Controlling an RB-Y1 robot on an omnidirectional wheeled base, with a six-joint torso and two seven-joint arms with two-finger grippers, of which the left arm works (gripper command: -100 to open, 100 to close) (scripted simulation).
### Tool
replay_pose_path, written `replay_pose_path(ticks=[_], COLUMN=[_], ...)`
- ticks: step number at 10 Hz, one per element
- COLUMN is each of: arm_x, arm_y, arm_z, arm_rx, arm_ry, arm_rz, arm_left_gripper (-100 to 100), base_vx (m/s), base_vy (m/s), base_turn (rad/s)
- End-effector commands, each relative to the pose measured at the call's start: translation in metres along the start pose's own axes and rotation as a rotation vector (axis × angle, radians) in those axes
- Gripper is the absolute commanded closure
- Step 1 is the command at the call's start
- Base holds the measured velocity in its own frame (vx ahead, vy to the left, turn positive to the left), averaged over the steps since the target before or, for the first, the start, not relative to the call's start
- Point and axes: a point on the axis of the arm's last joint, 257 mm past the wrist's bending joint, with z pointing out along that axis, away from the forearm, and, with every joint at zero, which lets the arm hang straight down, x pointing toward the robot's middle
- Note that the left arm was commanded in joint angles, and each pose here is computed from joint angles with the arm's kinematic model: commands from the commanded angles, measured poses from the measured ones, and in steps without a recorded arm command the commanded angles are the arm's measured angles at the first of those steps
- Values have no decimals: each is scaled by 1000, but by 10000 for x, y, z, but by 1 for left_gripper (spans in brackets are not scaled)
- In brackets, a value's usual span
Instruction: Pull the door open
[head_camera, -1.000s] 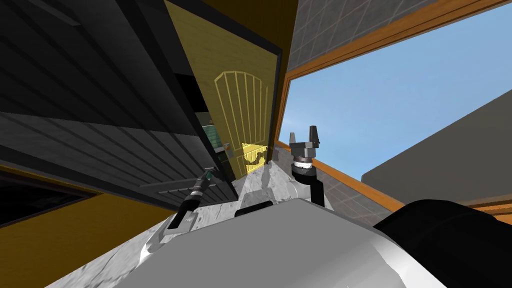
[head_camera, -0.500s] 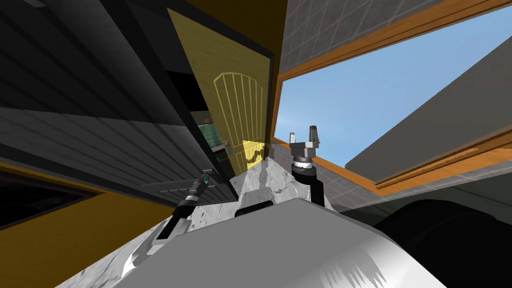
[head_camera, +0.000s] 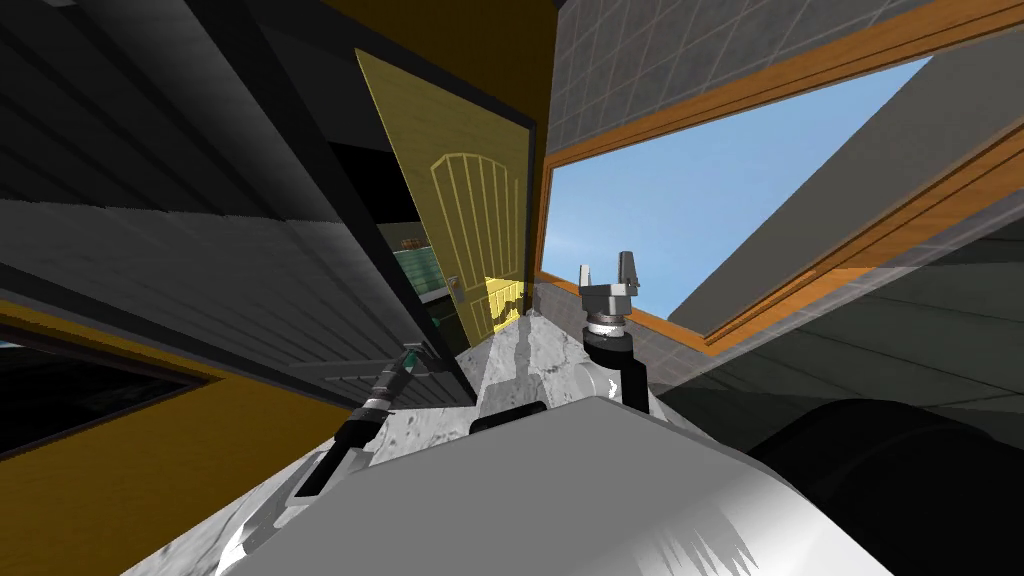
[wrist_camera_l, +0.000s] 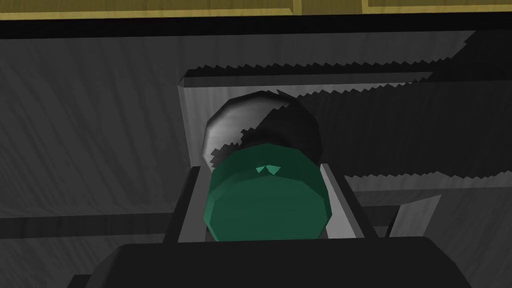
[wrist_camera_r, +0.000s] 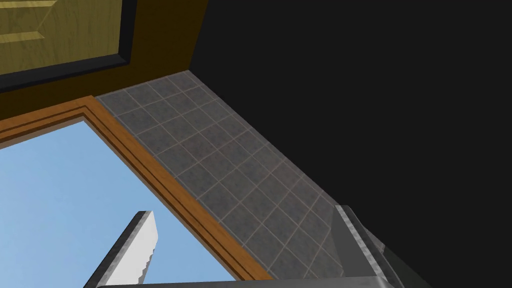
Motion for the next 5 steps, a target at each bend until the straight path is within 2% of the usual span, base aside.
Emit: replay_pose_path(ticks=[1,3,5], arm_x=[36,41,46], arm_y=[4,-3,-9], arm_z=[-44,-99,-152], arm_rx=[1,3,4], arm_ry=[20,39,57], arm_rz=[-3,-4,-5], arm_left_gripper=[100,100,100], base_vx=[-207,-207,-206], base_vy=[125,125,88], base_turn=[-140,-159,-134])
